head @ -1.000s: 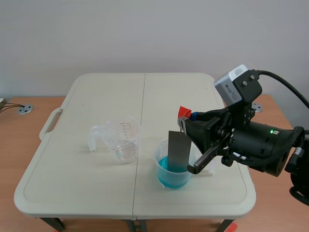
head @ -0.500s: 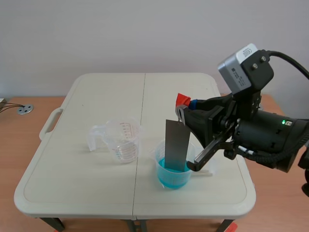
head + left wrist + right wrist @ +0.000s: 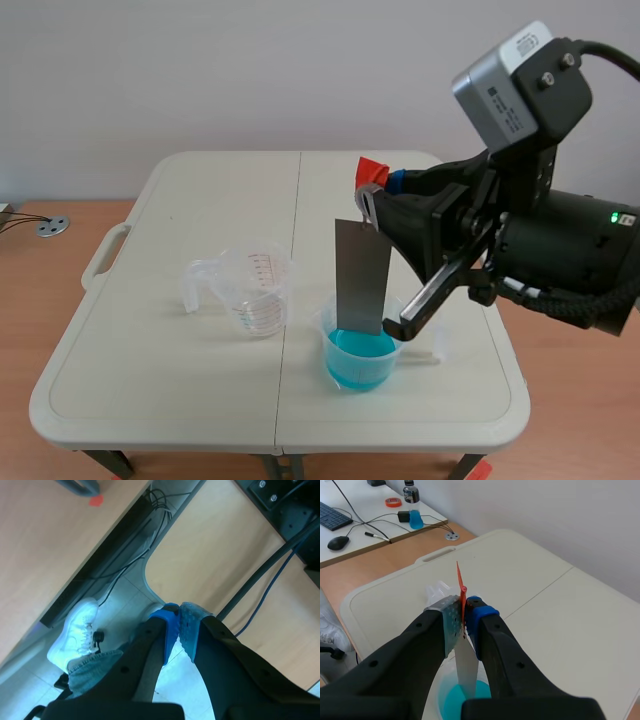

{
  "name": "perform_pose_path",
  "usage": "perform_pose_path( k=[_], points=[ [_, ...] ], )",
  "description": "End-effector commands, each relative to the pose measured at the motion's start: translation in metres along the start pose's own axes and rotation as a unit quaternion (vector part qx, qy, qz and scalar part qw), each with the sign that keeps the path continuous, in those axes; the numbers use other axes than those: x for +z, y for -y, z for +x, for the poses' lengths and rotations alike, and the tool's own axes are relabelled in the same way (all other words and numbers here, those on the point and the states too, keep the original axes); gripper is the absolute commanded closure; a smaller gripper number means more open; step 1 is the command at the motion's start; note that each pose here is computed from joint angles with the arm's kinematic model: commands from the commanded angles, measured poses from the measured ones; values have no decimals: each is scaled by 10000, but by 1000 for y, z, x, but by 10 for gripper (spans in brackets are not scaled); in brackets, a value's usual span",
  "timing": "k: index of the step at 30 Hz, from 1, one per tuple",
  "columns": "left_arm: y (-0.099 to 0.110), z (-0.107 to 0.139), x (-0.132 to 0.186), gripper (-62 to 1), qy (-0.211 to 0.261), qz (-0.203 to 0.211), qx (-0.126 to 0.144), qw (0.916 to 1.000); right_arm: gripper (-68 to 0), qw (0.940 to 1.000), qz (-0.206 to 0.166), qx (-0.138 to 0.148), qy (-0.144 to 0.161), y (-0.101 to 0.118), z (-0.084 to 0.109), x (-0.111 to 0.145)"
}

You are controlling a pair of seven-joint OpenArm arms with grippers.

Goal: Hold the metal plate by the orange handle, dip it into the blue solution, take it out and point at it, then put the plate back in the beaker on the left.
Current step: 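Raise the plate and point at it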

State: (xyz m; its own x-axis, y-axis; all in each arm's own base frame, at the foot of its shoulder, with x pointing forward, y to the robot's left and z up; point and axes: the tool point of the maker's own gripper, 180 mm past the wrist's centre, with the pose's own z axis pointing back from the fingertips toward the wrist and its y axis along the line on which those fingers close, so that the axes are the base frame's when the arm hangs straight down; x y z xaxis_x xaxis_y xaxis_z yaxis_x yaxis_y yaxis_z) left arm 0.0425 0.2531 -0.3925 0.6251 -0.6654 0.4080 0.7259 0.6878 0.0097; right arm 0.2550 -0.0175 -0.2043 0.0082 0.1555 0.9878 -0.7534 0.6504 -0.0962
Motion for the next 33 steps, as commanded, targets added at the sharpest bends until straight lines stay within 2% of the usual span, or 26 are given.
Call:
perform_pose_path(
  k=[1,9,13,21,24,33],
  points=[
    [-3,11,-1,-27,180,43,16,9998,-15,9996,31,100,269,0,18,1],
    [-25,35,-5,-27,518,302,-106,9981,-15,9988,48,315,365,-3,35,3],
    [-41,64,-5,-27,1062,487,-216,9929,-15,9984,76,337,458,-6,45,4],
    [-64,124,6,-27,2213,647,-478,9719,-15,9976,128,388,560,-11,60,6],
    [-62,148,10,-27,2622,430,-592,9622,-15,9972,134,419,599,-12,64,6],
    [-51,208,2,-27,3279,-85,-1008,9393,-15,9969,175,420,647,-15,71,8]
  ],
)
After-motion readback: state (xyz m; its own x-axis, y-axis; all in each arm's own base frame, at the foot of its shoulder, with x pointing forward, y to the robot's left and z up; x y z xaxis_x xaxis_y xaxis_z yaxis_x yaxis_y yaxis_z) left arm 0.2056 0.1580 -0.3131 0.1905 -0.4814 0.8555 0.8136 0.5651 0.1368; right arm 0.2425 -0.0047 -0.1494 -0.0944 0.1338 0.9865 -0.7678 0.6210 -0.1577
